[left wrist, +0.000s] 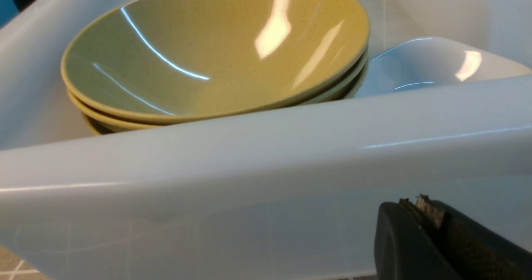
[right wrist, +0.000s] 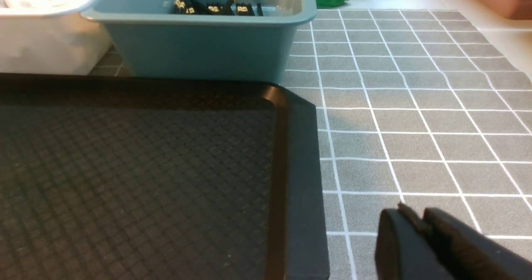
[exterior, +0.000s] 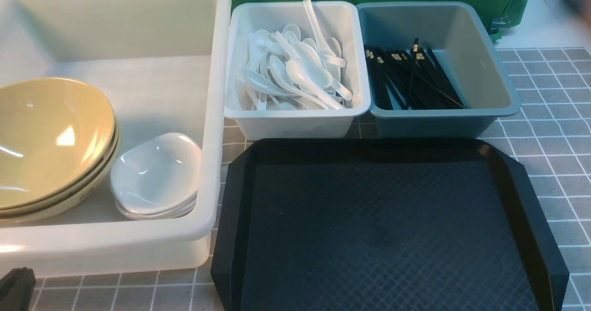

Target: On grey table put chopsticks spoon bowls plates into blue grey white boxes.

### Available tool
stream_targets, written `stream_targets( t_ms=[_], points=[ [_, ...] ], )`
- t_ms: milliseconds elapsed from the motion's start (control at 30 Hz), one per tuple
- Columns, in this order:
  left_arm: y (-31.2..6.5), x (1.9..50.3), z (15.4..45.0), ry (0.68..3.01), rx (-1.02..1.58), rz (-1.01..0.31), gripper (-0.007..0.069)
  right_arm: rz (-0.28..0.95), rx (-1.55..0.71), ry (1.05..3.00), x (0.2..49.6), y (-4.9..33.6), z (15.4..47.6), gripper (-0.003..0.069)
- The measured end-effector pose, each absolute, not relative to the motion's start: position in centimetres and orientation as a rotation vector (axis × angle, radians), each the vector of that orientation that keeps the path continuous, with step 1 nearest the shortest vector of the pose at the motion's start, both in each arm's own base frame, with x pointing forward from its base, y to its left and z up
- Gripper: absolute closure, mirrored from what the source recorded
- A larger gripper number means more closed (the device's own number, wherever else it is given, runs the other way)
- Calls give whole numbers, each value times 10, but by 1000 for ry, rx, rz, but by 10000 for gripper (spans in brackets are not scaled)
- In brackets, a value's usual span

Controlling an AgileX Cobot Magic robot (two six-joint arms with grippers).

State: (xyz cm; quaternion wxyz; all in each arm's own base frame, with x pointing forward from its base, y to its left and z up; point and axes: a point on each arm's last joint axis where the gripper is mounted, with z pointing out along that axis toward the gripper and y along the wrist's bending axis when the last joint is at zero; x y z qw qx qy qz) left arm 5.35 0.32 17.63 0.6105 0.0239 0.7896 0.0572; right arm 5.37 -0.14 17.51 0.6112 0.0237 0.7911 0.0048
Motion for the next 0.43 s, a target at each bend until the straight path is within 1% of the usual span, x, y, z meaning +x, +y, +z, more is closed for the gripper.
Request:
stream_targets(
  t_ms=[433],
  points=[
    [3, 54, 176, 1823, 55, 132, 636, 11, 55, 1826, 54, -1, 175, 540]
  ],
)
